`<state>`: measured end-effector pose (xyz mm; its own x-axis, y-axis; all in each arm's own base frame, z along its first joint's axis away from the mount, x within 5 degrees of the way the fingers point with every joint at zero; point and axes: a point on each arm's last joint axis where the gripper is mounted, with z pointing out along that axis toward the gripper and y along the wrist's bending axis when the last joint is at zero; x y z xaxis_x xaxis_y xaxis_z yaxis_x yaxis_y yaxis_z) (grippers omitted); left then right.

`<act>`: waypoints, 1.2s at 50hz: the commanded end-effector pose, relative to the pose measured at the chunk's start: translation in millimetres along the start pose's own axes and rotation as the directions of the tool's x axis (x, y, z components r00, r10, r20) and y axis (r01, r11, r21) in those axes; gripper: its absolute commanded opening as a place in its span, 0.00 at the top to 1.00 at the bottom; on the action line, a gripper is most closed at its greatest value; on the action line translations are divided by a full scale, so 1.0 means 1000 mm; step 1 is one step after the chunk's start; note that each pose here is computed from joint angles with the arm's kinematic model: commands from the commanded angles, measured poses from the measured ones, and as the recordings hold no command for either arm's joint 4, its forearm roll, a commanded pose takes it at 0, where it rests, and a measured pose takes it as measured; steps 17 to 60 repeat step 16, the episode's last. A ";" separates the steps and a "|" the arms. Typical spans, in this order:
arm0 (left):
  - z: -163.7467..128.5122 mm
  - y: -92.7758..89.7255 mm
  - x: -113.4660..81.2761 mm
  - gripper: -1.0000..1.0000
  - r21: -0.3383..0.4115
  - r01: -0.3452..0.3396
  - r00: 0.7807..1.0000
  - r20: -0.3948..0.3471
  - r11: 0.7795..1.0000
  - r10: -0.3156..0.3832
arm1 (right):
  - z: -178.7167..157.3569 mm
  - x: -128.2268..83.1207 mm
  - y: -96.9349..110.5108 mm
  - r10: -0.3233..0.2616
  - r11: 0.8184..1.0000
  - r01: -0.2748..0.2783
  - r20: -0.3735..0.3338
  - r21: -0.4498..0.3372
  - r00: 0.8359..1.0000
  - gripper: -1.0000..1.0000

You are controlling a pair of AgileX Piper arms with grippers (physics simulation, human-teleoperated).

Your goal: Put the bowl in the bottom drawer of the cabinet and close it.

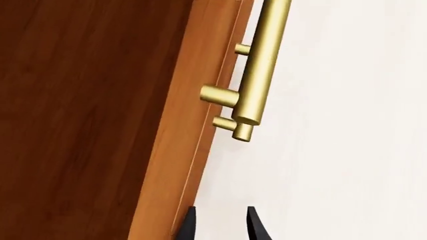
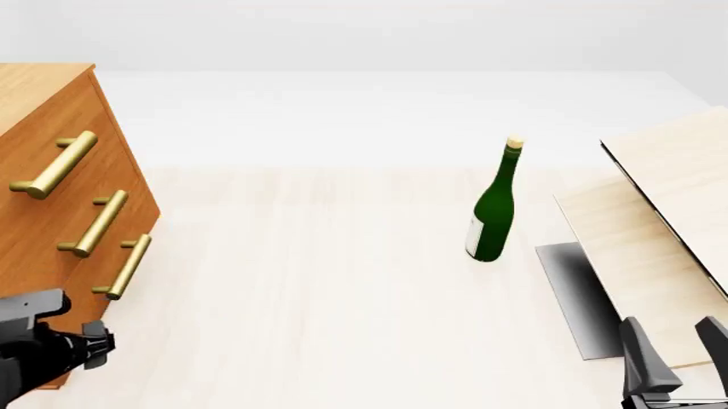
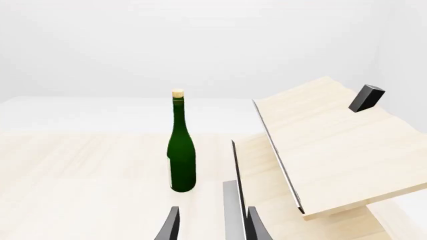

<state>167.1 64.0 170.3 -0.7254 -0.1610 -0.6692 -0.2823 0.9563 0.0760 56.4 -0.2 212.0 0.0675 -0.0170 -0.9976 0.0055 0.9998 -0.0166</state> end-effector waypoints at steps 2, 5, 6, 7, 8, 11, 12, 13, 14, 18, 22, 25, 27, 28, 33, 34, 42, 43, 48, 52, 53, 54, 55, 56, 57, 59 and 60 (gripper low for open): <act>-0.030 0.045 -0.022 0.00 -0.165 0.207 0.966 0.194 0.964 -0.174 | 0.000 0.000 0.000 0.000 1.000 0.000 0.000 0.000 1.000 0.00; -0.028 0.044 -0.020 0.00 -0.161 0.215 0.965 0.185 0.963 -0.184 | 0.000 0.000 0.000 -0.001 1.000 0.001 0.000 0.000 1.000 0.00; -0.029 0.044 -0.019 0.00 -0.162 0.212 0.965 0.187 0.964 -0.181 | 0.000 0.000 0.000 0.000 1.000 0.000 0.000 0.000 1.000 0.00; -0.029 0.044 -0.019 0.00 -0.162 0.212 0.965 0.188 0.964 -0.181 | 0.000 0.000 0.000 0.000 1.000 0.000 0.000 0.000 1.000 0.00; -0.029 0.044 -0.019 0.00 -0.163 0.214 0.965 0.188 0.963 -0.183 | 0.000 0.000 0.000 -0.001 1.000 0.001 0.000 0.000 1.000 0.00; -0.028 0.042 -0.018 0.00 -0.155 0.210 0.966 0.185 0.965 -0.180 | 0.000 0.000 0.000 0.000 1.000 0.000 0.001 0.000 1.000 0.00; -0.027 0.040 -0.017 0.00 -0.146 0.210 0.967 0.177 0.967 -0.183 | 0.000 0.000 0.000 0.000 1.000 0.000 0.000 0.000 1.000 0.00; -0.026 0.038 -0.016 0.00 -0.139 0.211 0.967 0.172 0.968 -0.186 | 0.000 0.000 0.000 0.000 1.000 0.000 0.000 0.000 1.000 0.00; -0.027 0.035 -0.016 0.00 -0.129 0.203 0.968 0.172 0.971 -0.180 | 0.000 0.000 0.000 0.000 1.000 0.000 0.000 0.000 1.000 0.00; -0.028 0.033 -0.016 0.00 -0.119 0.200 0.969 0.171 0.973 -0.178 | 0.000 0.000 0.000 0.000 1.000 0.000 0.000 0.000 1.000 0.00; -0.028 0.033 -0.016 0.00 -0.119 0.200 0.969 0.171 0.973 -0.178 | 0.000 0.000 0.000 0.000 1.000 0.000 0.000 0.000 1.000 0.00; -0.028 0.033 -0.016 0.00 -0.119 0.200 0.969 0.171 0.973 -0.178 | 0.000 0.000 0.000 0.000 1.000 0.000 0.000 0.000 1.000 0.00; -0.028 0.033 -0.016 0.00 -0.119 0.200 0.969 0.171 0.973 -0.178 | 0.000 0.000 0.000 0.000 1.000 0.000 0.000 0.000 1.000 0.00; -0.028 0.033 -0.016 0.00 -0.119 0.200 0.969 0.171 0.973 -0.178 | 0.000 0.000 0.000 0.000 1.000 0.000 0.000 0.000 1.000 0.00; -0.028 0.033 -0.016 0.00 -0.119 0.200 0.969 0.171 0.973 -0.178 | 0.000 0.000 0.000 0.000 1.000 0.000 0.000 0.000 1.000 0.00; -0.028 0.033 -0.016 0.00 -0.119 0.200 0.969 0.171 0.973 -0.178 | 0.000 0.000 0.000 0.000 1.000 0.000 0.000 0.000 1.000 0.00; -0.028 0.033 -0.016 0.00 -0.119 0.200 0.969 0.171 0.973 -0.178 | 0.000 0.000 0.000 0.000 1.000 0.000 0.000 0.000 1.000 0.00; -0.028 0.033 -0.016 0.00 -0.119 0.200 0.969 0.171 0.973 -0.178 | 0.000 0.000 0.000 0.000 1.000 0.000 0.000 0.000 1.000 0.00; -0.028 0.033 -0.016 0.00 -0.119 0.200 0.969 0.171 0.973 -0.178 | 0.000 0.000 0.000 0.000 1.000 0.000 0.000 0.000 1.000 0.00; -0.028 0.033 -0.016 0.00 -0.119 0.200 0.969 0.171 0.973 -0.178 | 0.000 0.000 0.000 0.000 1.000 0.000 0.000 0.000 1.000 0.00; -0.028 0.033 -0.016 0.00 -0.119 0.200 0.969 0.171 0.973 -0.178 | 0.000 0.000 0.000 0.000 1.000 0.000 0.000 0.000 1.000 0.00; -0.028 0.033 -0.016 0.00 -0.119 0.200 0.969 0.171 0.973 -0.178 | 0.000 0.000 0.000 0.000 1.000 0.000 0.000 0.000 1.000 0.00; -0.028 0.033 -0.016 0.00 -0.119 0.200 0.969 0.171 0.973 -0.178 | 0.000 0.000 0.000 0.000 1.000 0.000 0.000 0.000 1.000 0.00; -0.028 0.033 -0.016 0.00 -0.119 0.200 0.969 0.171 0.973 -0.178 | 0.000 0.000 0.000 0.000 1.000 0.000 0.000 0.000 1.000 0.00; -0.028 0.033 -0.016 0.00 -0.119 0.200 0.969 0.171 0.973 -0.178 | 0.000 0.000 0.000 0.000 1.000 0.000 0.000 0.000 1.000 0.00; -0.028 0.033 -0.016 0.00 -0.119 0.200 0.969 0.171 0.973 -0.178 | 0.000 0.000 0.000 0.000 1.000 0.000 0.000 0.000 1.000 0.00; -0.028 0.033 -0.016 0.00 -0.119 0.200 0.969 0.171 0.973 -0.178 | 0.000 0.000 0.000 0.000 1.000 0.000 0.000 0.000 1.000 0.00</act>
